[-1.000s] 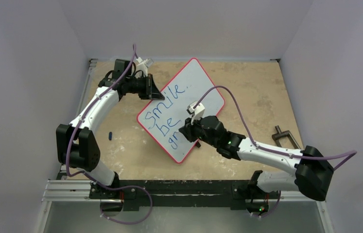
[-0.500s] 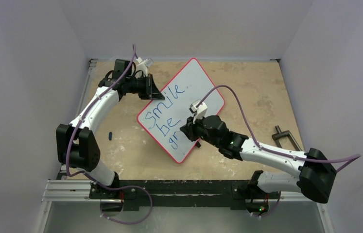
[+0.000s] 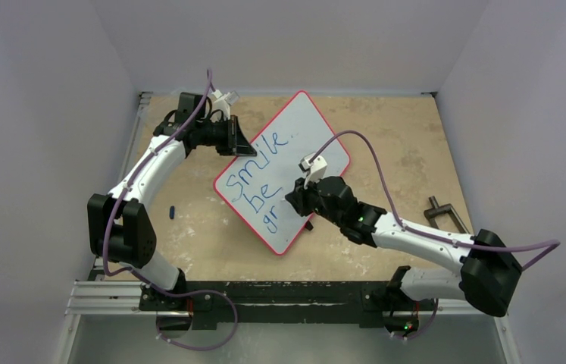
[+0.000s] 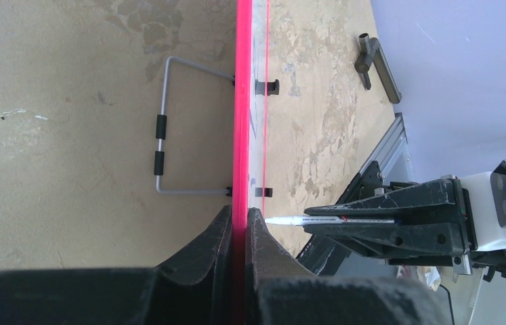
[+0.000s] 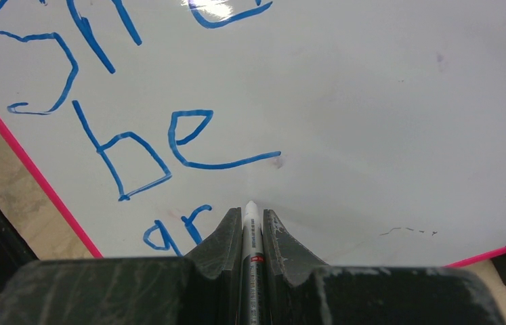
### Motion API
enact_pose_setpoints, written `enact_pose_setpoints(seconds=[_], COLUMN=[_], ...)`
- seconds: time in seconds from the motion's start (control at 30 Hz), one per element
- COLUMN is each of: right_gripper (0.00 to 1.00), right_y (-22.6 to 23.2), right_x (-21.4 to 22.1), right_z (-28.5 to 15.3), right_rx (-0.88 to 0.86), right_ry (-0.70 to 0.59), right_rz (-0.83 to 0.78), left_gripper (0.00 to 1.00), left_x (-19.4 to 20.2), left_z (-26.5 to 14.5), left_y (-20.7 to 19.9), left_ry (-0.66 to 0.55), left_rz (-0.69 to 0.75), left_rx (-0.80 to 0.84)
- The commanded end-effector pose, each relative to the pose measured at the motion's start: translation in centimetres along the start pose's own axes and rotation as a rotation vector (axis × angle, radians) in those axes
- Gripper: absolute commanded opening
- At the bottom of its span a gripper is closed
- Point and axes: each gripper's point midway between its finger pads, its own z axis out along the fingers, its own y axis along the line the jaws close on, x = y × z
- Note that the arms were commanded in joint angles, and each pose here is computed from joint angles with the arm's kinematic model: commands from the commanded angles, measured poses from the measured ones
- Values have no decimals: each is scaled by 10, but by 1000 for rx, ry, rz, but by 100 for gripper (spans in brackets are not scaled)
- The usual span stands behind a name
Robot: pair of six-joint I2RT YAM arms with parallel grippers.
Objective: Write a sentence on the whiteboard
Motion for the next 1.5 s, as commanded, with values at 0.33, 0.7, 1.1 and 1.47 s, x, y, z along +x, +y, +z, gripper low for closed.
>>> enact_pose_setpoints(seconds=[0.33,0.7,1.1,1.47], right_gripper=[0,0,0,0], right_y=[15,18,12,0], right_x=[4,16,44,38], right_z=[9,11,2,2], right_rx=[-86,-118,-125,-49], right_ry=[26,58,119,109], right_rz=[-20,-50,-51,-42], left_gripper=[0,0,0,0], left_x=[-20,-20,-20,-20], left_z=[-10,-10,-10,-11], left_y=[-4,-4,-4,-4], left_ry=[-78,-79,-78,-79], left_rz=[69,70,69,70], left_rx=[-41,-40,-41,-41])
